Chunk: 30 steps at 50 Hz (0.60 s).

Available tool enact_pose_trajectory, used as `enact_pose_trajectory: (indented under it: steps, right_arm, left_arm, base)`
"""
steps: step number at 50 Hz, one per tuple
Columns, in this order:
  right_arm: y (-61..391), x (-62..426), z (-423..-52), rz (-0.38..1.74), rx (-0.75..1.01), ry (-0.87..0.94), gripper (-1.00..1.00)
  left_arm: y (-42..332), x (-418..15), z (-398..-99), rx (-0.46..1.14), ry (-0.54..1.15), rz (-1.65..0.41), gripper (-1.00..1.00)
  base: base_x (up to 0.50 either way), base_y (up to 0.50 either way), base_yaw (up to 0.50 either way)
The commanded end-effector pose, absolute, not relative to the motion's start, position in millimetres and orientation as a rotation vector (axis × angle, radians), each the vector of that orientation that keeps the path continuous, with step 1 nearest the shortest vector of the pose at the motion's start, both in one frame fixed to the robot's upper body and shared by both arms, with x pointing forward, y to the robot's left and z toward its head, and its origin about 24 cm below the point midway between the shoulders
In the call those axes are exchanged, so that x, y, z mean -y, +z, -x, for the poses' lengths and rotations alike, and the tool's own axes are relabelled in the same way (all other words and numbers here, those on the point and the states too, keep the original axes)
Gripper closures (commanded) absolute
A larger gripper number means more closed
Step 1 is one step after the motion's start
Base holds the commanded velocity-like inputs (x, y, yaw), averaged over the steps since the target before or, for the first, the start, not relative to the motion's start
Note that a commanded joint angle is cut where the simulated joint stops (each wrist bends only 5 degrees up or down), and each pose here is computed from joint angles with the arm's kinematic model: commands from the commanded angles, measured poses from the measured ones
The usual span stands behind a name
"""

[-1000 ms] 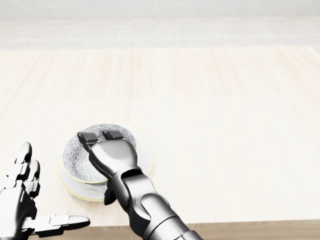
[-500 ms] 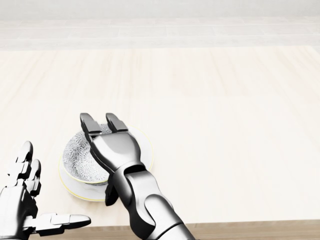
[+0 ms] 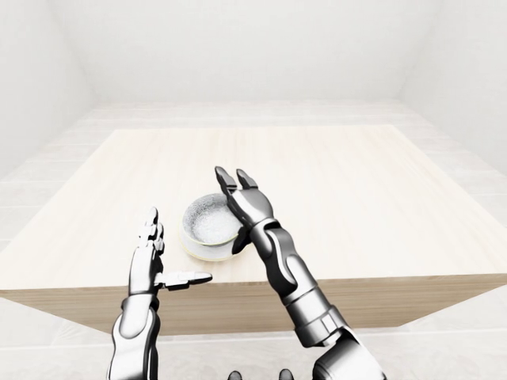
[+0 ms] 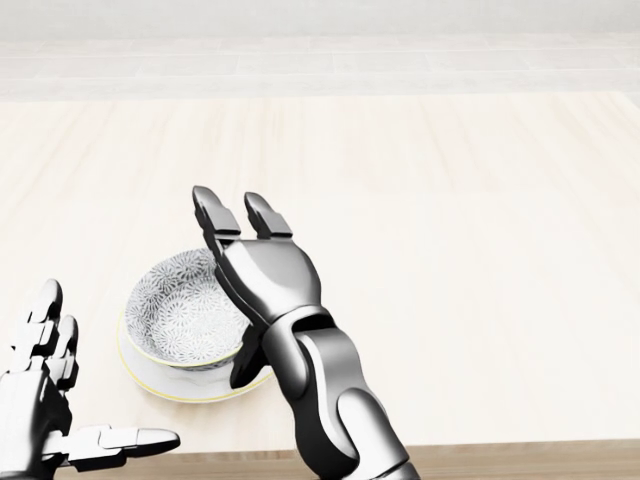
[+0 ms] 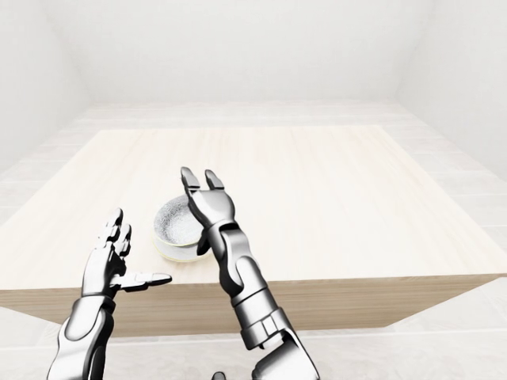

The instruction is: Put the bowl on the plate.

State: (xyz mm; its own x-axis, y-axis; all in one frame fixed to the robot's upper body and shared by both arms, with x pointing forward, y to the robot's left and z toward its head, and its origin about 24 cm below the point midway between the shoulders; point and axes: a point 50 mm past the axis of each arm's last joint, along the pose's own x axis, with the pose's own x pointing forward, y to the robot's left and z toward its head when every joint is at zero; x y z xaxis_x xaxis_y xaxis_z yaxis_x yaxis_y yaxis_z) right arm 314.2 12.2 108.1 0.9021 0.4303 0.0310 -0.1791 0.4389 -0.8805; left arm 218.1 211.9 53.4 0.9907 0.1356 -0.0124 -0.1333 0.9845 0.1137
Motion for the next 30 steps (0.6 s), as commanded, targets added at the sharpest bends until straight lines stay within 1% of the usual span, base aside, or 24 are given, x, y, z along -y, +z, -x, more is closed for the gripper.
enact_pose_trajectory:
  steps: [1, 14, 30]
  right_arm:
    - [125, 15, -315, 1.021, 0.296, 0.296, -1.0]
    - [136, 46, -314, 1.015, 0.315, 0.209, -1.0]
    - [134, 78, -307, 0.984, 0.305, 0.115, -1.0]
  left_arm:
    - [57, -213, -218, -0.004, 0.135, -0.12, -1.0]
    - [62, -215, -219, 0.016, 0.141, -0.128, -1.0]
    - [70, -216, -221, 0.048, 0.141, -0.139, -1.0]
  base:
    - [0.0, 0.0, 0.0]
    - [0.0, 0.0, 0.0]
    - [0.0, 0.0, 0.0]
